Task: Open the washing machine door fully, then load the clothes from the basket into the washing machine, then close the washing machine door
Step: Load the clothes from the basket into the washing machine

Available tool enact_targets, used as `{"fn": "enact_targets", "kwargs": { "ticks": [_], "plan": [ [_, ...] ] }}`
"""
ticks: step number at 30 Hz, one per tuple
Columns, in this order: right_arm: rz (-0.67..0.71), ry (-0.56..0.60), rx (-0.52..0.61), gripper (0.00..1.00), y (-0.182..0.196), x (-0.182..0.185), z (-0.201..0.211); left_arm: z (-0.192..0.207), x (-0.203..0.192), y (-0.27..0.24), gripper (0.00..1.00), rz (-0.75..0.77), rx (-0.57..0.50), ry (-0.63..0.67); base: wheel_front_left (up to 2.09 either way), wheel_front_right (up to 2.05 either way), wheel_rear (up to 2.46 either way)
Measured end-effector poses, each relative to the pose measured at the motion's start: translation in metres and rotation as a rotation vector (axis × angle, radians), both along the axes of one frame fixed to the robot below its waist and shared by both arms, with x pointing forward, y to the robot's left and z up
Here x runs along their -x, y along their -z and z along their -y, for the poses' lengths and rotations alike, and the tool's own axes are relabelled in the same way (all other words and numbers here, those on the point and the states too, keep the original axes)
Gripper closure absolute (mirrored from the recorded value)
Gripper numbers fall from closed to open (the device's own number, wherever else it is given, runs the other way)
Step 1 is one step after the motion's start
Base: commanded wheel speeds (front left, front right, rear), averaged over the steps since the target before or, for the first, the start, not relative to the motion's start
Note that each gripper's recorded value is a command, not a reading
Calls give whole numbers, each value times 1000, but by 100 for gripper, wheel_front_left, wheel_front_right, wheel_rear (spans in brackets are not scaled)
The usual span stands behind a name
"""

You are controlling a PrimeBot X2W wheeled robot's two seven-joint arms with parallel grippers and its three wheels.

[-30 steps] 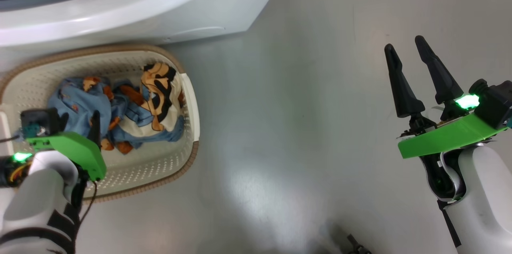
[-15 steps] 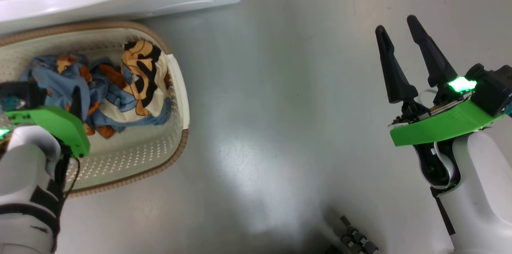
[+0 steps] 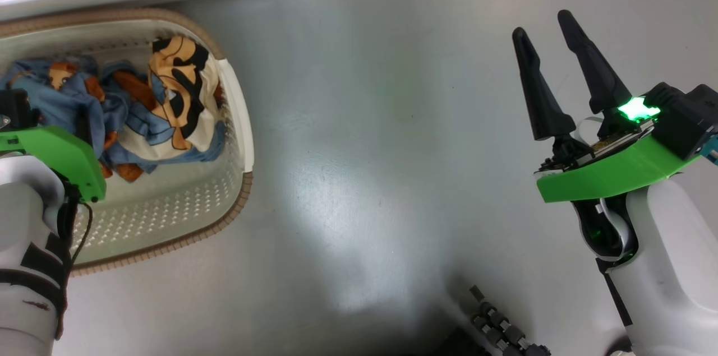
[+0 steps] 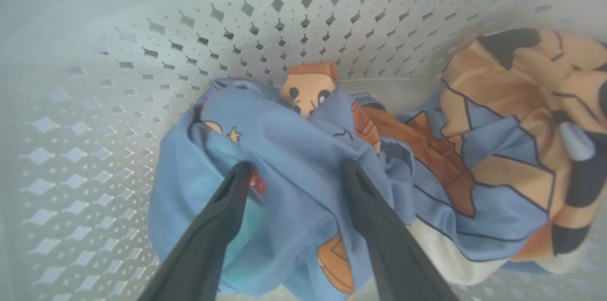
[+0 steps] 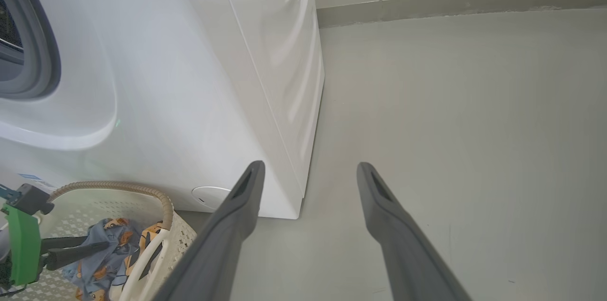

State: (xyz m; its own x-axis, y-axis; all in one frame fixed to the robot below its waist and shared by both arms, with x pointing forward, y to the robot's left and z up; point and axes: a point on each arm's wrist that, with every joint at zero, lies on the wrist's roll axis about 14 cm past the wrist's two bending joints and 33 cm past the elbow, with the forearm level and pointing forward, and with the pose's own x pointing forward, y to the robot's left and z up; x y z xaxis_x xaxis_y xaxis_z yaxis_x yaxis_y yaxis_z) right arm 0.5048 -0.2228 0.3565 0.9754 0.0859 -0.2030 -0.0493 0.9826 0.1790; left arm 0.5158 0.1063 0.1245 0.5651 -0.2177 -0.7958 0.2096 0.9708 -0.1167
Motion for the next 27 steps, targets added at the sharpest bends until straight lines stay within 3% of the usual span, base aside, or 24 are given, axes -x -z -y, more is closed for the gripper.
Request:
{"fn": "enact_targets", "kwargs": {
  "ticks": [3,4,5,6,7,27],
  "plan": [
    [-10,-6,0,0,3,1,-2,1,4,5,0,-25,-9,1,0,0,0],
    [-12,-9,0,0,4,2,-2,1,5,7,18,-33,-8,-1,0,0,0],
    [-14,-11,-1,0,5,2,-3,2,5,8,73,-40,-7,-2,0,0,0],
    [-14,-14,0,0,5,2,-4,2,6,8,91,-46,-6,-2,0,0,0],
    [-11,-16,1,0,3,1,-4,3,6,9,100,-52,-6,-3,0,0,0],
    [96,-16,-9,0,-47,-3,-6,1,-1,-56,100,92,112,-138,0,0,0]
  ]
}}
